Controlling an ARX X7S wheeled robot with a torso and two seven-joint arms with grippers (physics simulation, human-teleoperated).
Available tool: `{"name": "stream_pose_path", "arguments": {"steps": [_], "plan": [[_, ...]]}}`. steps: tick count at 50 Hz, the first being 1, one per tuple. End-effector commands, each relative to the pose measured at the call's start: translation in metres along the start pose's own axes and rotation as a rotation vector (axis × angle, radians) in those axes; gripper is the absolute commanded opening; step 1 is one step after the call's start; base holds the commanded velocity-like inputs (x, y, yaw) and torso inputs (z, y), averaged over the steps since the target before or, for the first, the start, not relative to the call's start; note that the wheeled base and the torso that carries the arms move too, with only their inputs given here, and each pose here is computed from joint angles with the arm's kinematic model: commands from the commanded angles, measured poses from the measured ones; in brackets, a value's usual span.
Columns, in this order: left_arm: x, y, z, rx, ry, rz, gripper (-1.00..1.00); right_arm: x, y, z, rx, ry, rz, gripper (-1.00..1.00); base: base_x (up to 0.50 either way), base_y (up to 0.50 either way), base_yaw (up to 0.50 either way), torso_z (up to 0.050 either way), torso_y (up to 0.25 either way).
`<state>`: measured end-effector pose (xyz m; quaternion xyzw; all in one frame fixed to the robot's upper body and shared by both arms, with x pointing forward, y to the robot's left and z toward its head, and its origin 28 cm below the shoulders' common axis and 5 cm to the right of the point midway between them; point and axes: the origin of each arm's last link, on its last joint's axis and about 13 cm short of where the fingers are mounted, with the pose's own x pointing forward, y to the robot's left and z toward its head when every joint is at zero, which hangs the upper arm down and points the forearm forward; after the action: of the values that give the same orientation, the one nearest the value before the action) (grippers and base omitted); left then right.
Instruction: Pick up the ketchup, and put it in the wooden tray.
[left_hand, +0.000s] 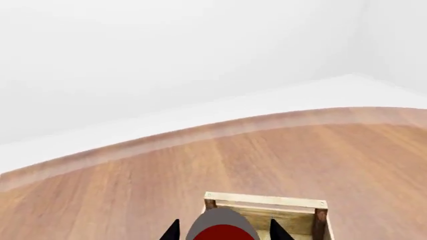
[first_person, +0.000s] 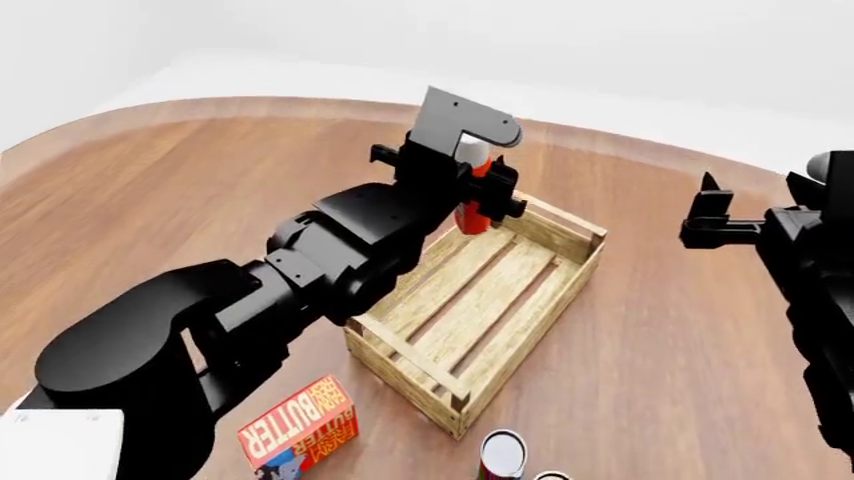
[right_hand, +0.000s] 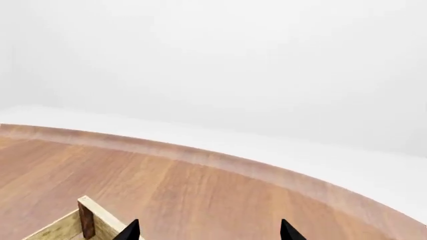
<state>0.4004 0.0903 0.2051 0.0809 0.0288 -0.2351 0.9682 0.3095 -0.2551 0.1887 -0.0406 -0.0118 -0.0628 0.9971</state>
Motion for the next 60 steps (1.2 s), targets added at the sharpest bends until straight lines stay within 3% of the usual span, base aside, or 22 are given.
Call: {"name": "stream_pose_path", "arguments": {"steps": [1,34,60], "plan": [[0.0,-0.002,0.004,0.001,-0.014,0.01,-1.0,0.016,-0.009,-0.011,0.001,0.004,-0.009,1.0,0.0,0.0,0.0,0.0,-0.121],[0.0,-0.004,0.018,-0.025,-0.049,-0.004,-1.0,0.011,-0.01,-0.002,0.005,-0.001,-0.014,1.0,0.0,0.0,0.0,0.014,-0.164],[0.001,-0.004,0.014,0.022,-0.067,-0.008,-1.0,0.001,-0.006,-0.001,0.008,-0.005,-0.014,1.0,0.0,0.0,0.0,0.015,-0.173]]}}
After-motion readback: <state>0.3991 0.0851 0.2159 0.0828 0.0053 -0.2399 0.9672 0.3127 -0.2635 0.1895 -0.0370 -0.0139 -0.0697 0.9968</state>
